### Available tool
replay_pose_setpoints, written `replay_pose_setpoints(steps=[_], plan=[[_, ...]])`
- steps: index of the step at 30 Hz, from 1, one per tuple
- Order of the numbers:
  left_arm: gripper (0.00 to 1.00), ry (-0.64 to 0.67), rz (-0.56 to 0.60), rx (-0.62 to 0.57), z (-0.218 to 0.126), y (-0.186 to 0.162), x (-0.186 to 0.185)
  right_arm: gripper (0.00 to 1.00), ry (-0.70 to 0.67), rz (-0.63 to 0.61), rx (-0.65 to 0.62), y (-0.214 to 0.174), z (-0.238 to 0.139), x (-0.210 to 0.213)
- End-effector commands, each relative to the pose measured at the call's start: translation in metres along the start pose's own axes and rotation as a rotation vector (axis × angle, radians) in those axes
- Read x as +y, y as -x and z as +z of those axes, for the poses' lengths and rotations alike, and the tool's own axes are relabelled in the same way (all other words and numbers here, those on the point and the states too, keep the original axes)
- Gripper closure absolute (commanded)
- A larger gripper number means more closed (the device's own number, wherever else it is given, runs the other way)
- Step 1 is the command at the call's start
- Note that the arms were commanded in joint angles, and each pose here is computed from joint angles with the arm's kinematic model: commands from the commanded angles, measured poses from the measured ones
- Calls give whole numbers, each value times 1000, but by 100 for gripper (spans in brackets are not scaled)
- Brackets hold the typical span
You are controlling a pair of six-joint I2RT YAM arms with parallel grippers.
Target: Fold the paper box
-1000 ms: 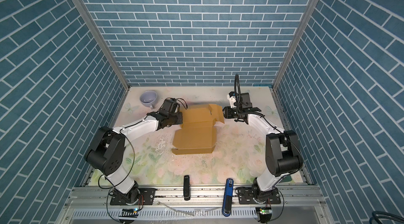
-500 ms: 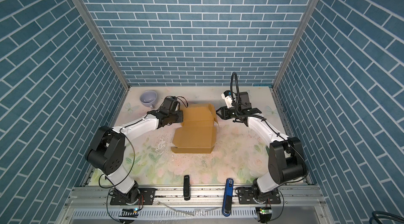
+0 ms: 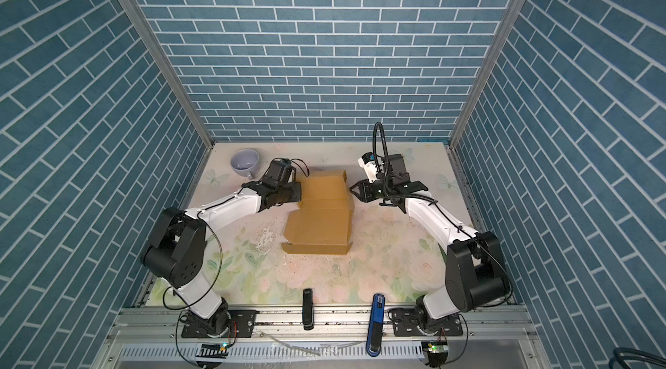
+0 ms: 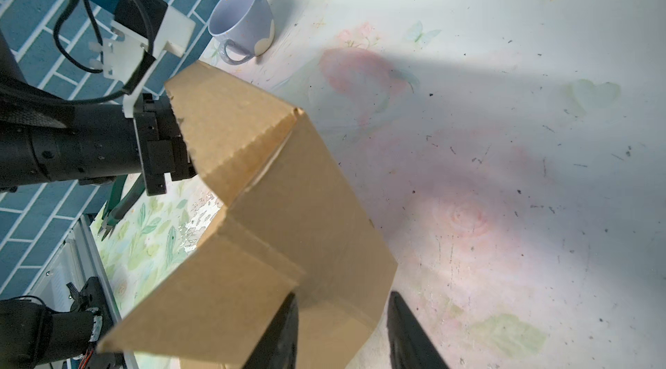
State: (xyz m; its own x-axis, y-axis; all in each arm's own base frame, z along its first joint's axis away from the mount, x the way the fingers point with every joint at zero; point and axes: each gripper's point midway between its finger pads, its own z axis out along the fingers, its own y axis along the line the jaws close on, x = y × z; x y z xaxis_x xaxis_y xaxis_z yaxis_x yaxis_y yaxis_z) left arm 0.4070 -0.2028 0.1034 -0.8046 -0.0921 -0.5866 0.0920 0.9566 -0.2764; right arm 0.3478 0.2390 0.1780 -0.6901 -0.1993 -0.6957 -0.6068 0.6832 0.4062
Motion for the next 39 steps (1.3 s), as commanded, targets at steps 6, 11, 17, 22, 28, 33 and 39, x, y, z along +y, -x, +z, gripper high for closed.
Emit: replay_pose_setpoints(steps=[6,11,17,22,28,33,39], plan=[[96,-111,28,-6,-4,5,-22,59,16,-71,32,-4,19,2],[96,-120,45,-2,-5,2,-22,59,26,-84,31,3,23,5],[96,-156,82,7,-6,1,-30,56,38,-108,39,8,26,10],[96,-173,102,24,-6,-2,-35,54,43,-118,58,8,31,10],[96,-188,126,53,-5,-5,-39,53,45,-130,82,4,42,10],[96,-207,128,95,-3,-9,-44,53,12,-151,97,-1,47,6],[96,-224,107,138,-4,-9,-50,50,-28,-165,103,-5,47,3]])
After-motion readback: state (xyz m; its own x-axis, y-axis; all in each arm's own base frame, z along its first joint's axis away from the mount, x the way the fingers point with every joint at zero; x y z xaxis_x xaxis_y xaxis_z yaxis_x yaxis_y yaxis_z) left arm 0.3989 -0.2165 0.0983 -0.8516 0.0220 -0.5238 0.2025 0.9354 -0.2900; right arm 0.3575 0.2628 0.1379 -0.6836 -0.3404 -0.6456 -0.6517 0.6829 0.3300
